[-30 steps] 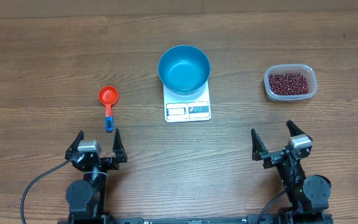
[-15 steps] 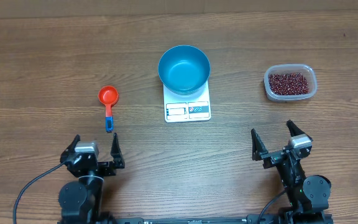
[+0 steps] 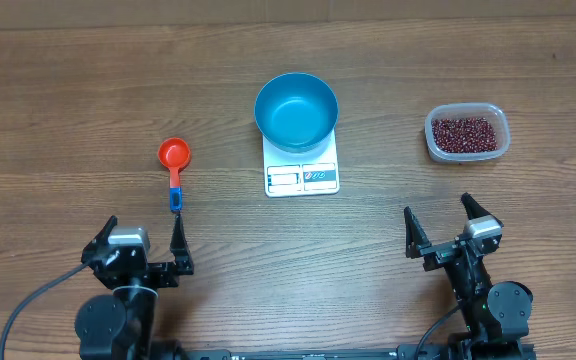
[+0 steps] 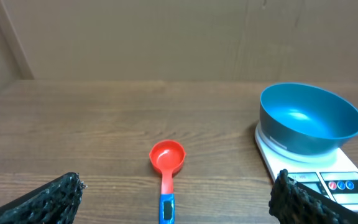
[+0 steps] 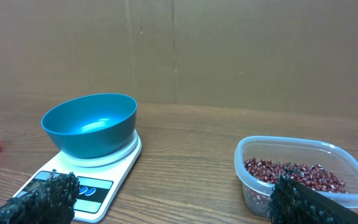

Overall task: Scoop item into bowl and weigh 150g on scale
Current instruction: 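Move the left gripper forward over the red scoop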

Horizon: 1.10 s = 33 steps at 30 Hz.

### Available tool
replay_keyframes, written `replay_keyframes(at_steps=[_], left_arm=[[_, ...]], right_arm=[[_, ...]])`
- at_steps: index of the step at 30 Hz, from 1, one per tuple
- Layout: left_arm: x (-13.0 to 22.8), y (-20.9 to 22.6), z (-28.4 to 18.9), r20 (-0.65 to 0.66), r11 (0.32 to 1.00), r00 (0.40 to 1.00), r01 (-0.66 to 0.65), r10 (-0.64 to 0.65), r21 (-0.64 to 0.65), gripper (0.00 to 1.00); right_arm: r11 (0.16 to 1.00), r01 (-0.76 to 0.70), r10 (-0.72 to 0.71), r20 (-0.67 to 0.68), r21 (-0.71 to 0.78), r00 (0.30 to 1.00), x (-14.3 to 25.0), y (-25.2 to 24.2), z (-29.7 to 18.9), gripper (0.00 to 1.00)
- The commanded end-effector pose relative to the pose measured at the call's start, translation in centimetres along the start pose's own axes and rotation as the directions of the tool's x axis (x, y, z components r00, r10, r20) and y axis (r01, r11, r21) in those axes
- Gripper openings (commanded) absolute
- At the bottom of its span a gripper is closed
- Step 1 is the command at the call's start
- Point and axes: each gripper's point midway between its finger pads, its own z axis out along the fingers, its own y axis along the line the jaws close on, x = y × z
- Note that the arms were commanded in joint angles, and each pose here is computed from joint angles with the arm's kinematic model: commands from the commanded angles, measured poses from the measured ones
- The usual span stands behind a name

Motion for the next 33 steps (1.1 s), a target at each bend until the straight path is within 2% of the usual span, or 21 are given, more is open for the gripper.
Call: replay_keyframes(at_steps=[1,9,17,24,33], left_arm=[[-2.3,0.3,-0.3,0.001,1.000,1.000,-0.014,0.014,-0.016,1.00],[-5.4,-1.2,0.4,-0.090,0.998,0.996,-0.008,0.014,0.062,0.99],[-6.3,-1.3,1.6,-0.256,0.998,0.967,0.005,0.012,0.066,0.99],[-6.1,-1.3,3.0,-0.398,0.998,0.917,0.017,0.009,0.061,1.00],[-5.0,-1.2,4.7,-0.568,0.998,0.823,0.029,0.006,0.053,1.00]], right_arm=[[1.000,0.004,-0.004,0.008,-0.007,1.000,0.1,0.1,0.0,1.00],[1.000,0.004,-0.004,0.008,-0.007,1.000,0.1,0.2,0.0,1.00],[1.000,0.004,-0.004,0.008,-0.007,1.000,0.1,0.1,0.0,1.00],[1.000,0.004,-0.004,0.008,-0.007,1.000,0.1,0.1,0.0,1.00],[1.000,0.004,-0.004,0.008,-0.007,1.000,0.1,0.1,0.0,1.00]])
